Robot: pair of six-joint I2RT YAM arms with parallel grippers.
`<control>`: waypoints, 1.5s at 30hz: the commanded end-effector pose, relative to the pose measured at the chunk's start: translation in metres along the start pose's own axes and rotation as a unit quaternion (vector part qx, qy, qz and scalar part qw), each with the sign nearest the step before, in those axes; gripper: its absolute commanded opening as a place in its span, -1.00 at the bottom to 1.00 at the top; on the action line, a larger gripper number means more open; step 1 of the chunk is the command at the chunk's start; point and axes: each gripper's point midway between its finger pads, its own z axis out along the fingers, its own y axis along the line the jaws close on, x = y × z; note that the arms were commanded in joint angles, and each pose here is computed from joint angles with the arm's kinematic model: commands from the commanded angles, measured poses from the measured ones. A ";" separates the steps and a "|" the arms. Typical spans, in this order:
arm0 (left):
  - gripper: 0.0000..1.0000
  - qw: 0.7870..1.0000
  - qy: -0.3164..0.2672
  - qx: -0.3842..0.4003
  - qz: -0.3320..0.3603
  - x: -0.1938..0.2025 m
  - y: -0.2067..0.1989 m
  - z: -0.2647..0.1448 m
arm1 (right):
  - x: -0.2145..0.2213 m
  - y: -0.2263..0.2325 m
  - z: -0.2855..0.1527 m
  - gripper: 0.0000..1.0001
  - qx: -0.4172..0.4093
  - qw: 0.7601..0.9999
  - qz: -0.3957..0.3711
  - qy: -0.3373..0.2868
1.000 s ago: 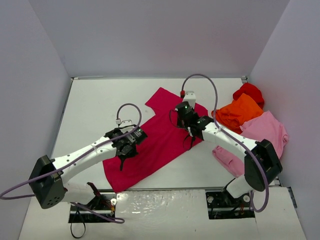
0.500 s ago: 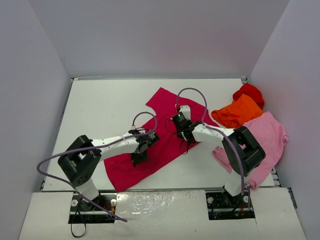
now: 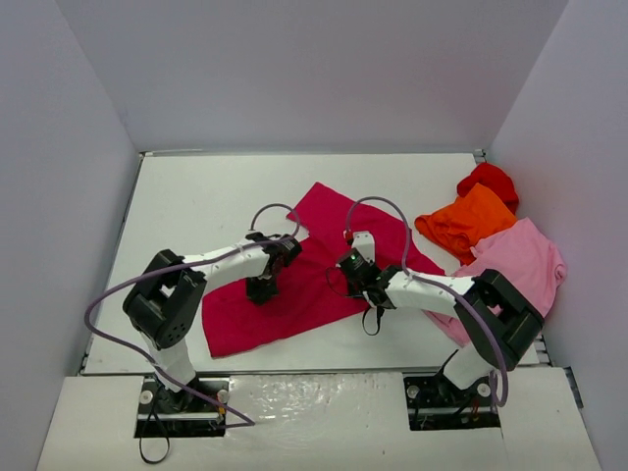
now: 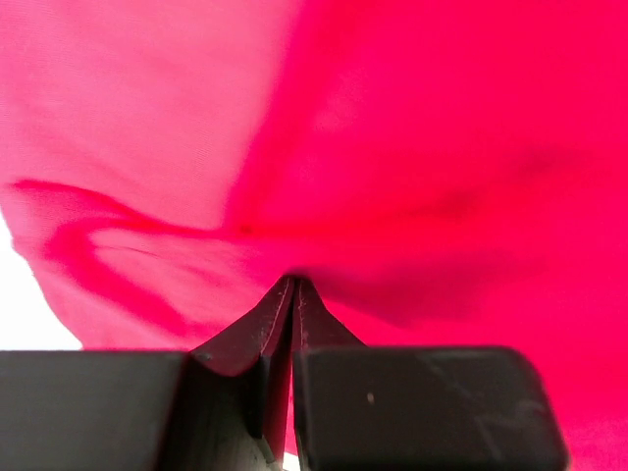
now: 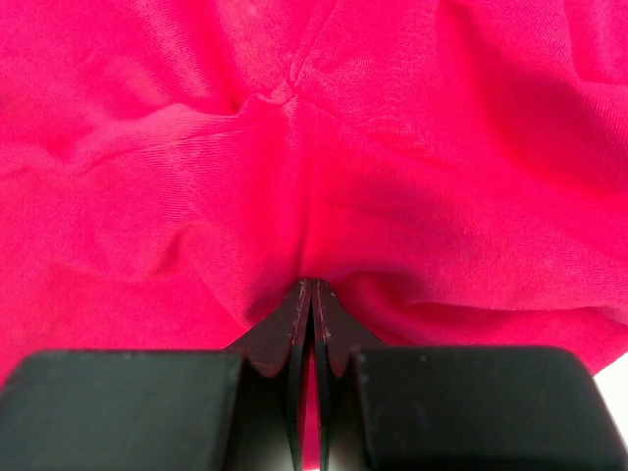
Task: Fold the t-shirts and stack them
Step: Fold the flattened tshirt in 1/3 of the way
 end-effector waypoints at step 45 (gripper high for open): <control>-1.00 0.998 -0.020 0.055 -0.036 0.015 0.026 -0.035 | -0.166 0.020 0.155 -1.00 0.059 0.996 0.021 -0.065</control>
